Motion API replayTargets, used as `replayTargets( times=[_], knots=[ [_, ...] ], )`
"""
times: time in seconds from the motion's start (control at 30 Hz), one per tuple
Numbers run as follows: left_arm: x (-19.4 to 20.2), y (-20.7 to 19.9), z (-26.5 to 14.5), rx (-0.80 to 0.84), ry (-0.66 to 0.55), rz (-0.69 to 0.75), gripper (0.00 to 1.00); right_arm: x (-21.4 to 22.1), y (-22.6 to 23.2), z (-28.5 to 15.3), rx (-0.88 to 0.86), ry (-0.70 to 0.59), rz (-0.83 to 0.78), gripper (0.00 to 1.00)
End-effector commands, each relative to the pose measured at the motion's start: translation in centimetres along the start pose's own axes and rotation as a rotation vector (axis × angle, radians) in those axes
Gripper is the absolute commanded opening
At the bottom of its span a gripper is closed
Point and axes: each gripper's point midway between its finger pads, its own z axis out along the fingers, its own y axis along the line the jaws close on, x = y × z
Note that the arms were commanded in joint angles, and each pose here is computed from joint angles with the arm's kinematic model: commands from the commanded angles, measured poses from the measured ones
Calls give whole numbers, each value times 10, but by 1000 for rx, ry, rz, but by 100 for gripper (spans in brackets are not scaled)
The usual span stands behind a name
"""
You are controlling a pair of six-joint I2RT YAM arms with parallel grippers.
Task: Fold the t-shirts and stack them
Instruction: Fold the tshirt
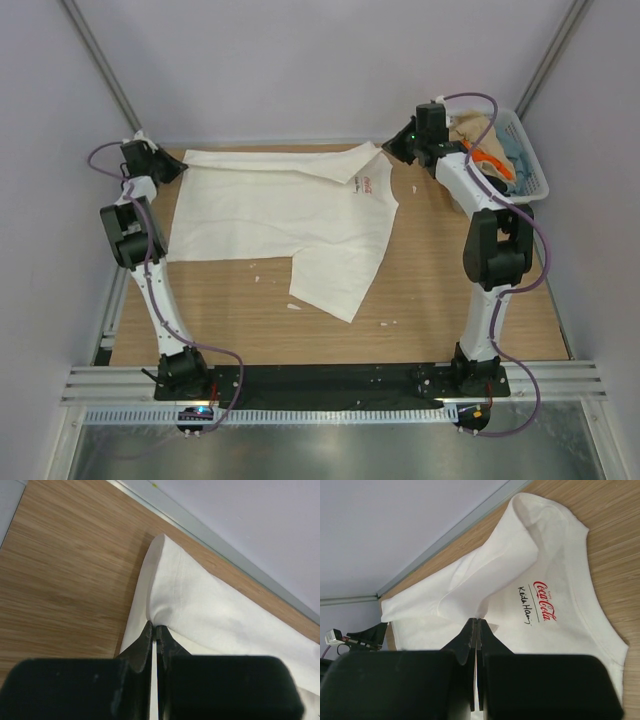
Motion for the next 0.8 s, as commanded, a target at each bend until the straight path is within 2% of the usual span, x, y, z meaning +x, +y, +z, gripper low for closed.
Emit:
replayTargets(
  times=[0.0,0.4,0.77],
  knots=[
    [-31,-23,-22,35,-24,34,0,-36,27,-24,-59,-99,-29,1],
    [-4,-20,-22,60,66,3,0,-27,6,-6,-11,-84,-39,1],
    [-1,-6,-36,-41,92,45,0,-17,-9,7,24,-61,-54,1]
  ],
)
